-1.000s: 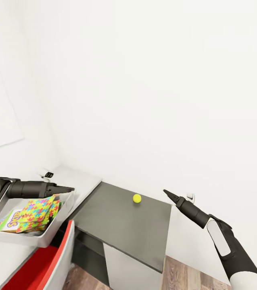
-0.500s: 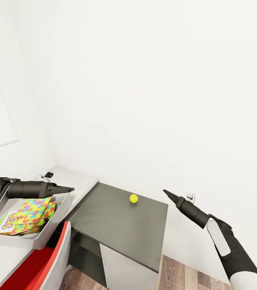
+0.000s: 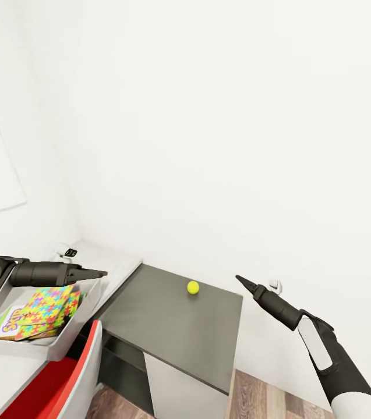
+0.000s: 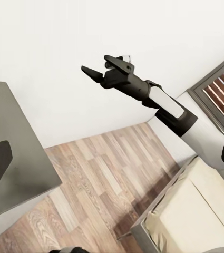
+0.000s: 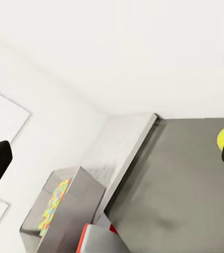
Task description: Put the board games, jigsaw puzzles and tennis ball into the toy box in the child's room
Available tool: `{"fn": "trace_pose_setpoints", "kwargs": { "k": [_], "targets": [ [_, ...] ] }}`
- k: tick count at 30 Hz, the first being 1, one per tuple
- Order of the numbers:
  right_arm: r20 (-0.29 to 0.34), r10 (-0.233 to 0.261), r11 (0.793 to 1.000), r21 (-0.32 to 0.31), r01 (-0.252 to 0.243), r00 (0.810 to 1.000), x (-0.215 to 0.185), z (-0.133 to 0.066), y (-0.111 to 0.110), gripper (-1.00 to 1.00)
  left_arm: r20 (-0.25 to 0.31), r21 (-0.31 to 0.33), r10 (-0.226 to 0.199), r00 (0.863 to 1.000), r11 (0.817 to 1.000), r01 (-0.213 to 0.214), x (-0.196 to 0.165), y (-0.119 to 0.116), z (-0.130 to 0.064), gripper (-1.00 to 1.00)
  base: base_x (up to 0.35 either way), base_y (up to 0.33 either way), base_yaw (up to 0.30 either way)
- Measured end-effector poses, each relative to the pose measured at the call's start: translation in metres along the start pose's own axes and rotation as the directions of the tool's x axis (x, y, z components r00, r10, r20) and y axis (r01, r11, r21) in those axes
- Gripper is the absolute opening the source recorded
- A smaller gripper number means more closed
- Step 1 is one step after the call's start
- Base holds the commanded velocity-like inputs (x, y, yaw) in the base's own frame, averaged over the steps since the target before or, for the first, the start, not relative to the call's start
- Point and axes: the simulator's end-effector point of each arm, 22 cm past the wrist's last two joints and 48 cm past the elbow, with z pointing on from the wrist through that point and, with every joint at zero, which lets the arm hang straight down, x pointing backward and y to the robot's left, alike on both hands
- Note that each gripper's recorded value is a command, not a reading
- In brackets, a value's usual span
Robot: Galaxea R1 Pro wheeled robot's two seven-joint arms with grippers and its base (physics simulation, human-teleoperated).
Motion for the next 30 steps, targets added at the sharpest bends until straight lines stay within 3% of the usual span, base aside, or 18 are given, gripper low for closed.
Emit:
{"fn": "trace_pose_setpoints", "kwargs": {
  "k": [8,30],
  "targets": [
    [0.000,0.000,1.000,0.004,0.000,1.000,-0.0001,0.0001,-0.0009,1.00,0.001,0.003,0.007,1.000,1.000,-0.007,0.0000,-0.0003,0.0001,1.00,0.206,-0.016,-0.003],
    [0.006,-0.009,1.000,-0.005,0.009,1.000,-0.0044,-0.0007,0.0060,1.00,0.004,0.001,0.023,1.000,1.000,-0.023,-0.0027,-0.0062,-0.0018,1.00,0.066,0.044,-0.093]
  ]
}}
